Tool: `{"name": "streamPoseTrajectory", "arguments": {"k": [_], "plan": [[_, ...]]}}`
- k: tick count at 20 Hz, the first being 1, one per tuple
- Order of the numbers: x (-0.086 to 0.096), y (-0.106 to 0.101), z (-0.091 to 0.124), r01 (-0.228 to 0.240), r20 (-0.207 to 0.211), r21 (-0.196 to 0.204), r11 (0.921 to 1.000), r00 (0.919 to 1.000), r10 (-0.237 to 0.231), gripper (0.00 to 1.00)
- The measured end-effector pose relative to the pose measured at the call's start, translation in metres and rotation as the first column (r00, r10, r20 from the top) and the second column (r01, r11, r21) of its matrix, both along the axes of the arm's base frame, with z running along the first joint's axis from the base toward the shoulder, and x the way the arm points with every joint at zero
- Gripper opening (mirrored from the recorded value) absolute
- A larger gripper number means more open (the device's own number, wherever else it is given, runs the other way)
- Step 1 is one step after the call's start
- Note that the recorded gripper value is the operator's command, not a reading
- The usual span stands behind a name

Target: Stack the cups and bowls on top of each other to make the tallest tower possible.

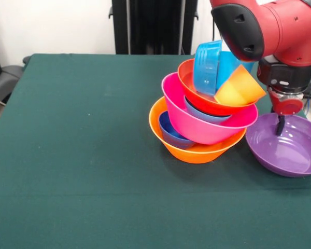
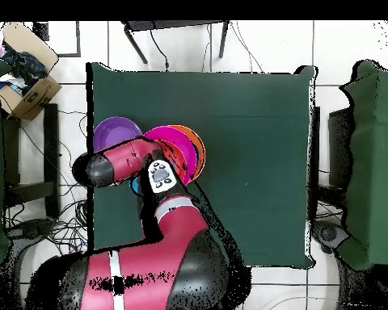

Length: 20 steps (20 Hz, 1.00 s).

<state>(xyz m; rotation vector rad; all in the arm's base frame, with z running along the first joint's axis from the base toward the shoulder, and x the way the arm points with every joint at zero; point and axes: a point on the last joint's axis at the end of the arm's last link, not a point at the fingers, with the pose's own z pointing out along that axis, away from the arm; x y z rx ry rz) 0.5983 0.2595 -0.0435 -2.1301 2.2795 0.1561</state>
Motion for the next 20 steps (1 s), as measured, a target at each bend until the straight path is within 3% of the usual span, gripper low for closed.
{"name": "streamPoseTrajectory", "arguments": {"k": [12, 15, 17, 20], "plan": [[0.000, 0.006, -0.006, -0.020, 0.034, -0.025, 0.9995, 0.9992, 0.021, 1.00], [0.005, 0.007, -0.006, -0.011, 0.065, -0.001, 0.9999, 0.9978, 0.011, 1.00], [0.016, 0.005, -0.006, 0.009, 0.108, 0.034, 0.9994, 0.9941, -0.013, 1.00], [0.021, 0.000, -0.007, 0.022, 0.131, 0.047, 0.9987, 0.9910, -0.028, 1.00]]}}
